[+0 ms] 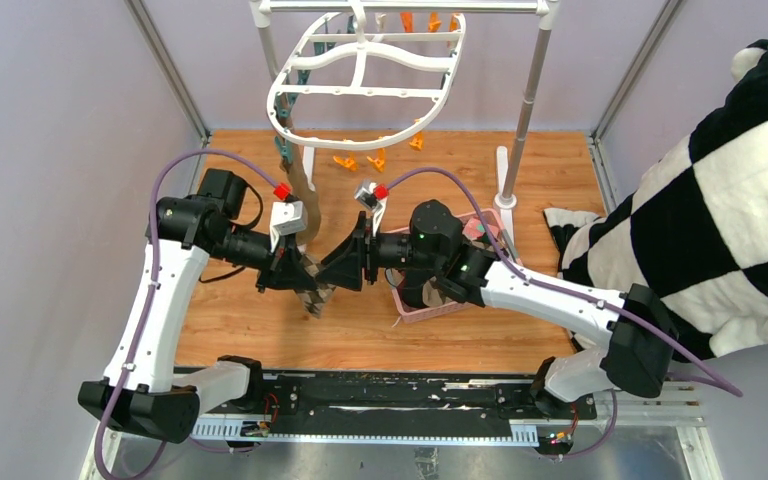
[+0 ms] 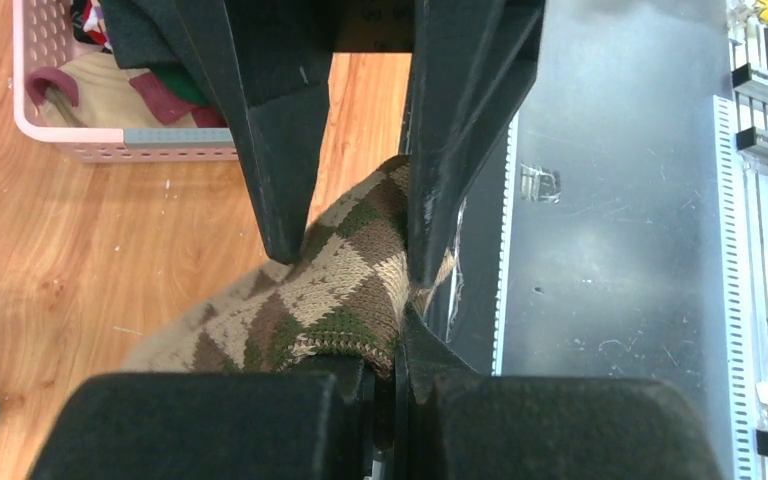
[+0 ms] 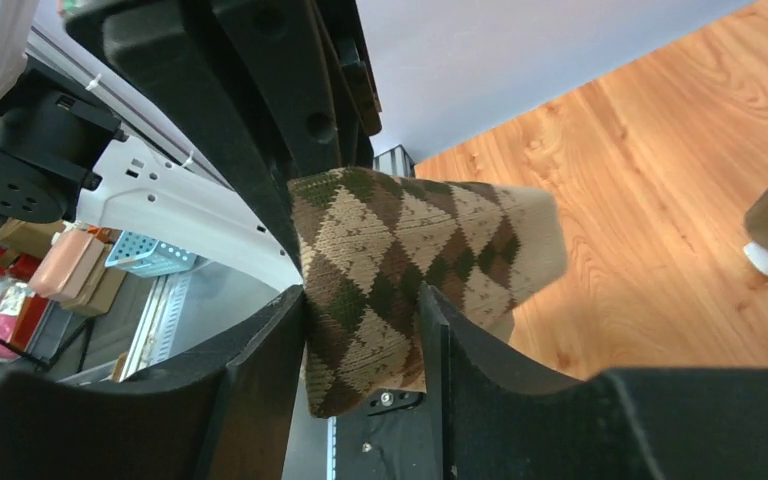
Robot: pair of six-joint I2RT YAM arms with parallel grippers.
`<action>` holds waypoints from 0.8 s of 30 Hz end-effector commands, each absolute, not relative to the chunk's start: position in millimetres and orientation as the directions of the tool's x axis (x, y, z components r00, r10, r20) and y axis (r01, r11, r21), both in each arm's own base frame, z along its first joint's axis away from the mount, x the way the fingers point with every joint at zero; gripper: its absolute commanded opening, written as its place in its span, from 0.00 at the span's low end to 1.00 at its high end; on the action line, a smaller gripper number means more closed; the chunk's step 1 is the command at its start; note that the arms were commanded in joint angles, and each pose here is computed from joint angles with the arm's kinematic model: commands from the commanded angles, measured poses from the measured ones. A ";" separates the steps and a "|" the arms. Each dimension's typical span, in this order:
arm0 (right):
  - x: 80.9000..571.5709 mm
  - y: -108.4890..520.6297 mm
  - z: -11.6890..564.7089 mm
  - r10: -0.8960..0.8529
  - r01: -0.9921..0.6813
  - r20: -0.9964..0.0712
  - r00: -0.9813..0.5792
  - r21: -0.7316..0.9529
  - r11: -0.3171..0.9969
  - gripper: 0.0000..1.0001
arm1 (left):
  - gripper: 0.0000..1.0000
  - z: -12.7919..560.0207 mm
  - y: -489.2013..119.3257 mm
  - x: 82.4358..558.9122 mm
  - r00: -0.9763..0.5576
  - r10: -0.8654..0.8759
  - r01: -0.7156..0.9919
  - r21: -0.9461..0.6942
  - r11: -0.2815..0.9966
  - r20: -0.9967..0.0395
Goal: Remove the socks clipped to the hanger
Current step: Place the sock in the bin.
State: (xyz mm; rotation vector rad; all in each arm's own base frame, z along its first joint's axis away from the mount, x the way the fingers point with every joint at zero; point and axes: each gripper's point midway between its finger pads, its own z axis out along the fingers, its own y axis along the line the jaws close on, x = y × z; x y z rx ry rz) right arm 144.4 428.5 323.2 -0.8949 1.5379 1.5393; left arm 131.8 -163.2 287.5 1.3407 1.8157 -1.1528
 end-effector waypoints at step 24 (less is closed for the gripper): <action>237.5 243.8 221.2 0.236 -0.487 -0.768 -0.595 0.578 0.654 0.00 | 1.00 277.4 -147.1 122.2 -0.220 0.508 0.974 -0.160 0.160 -0.833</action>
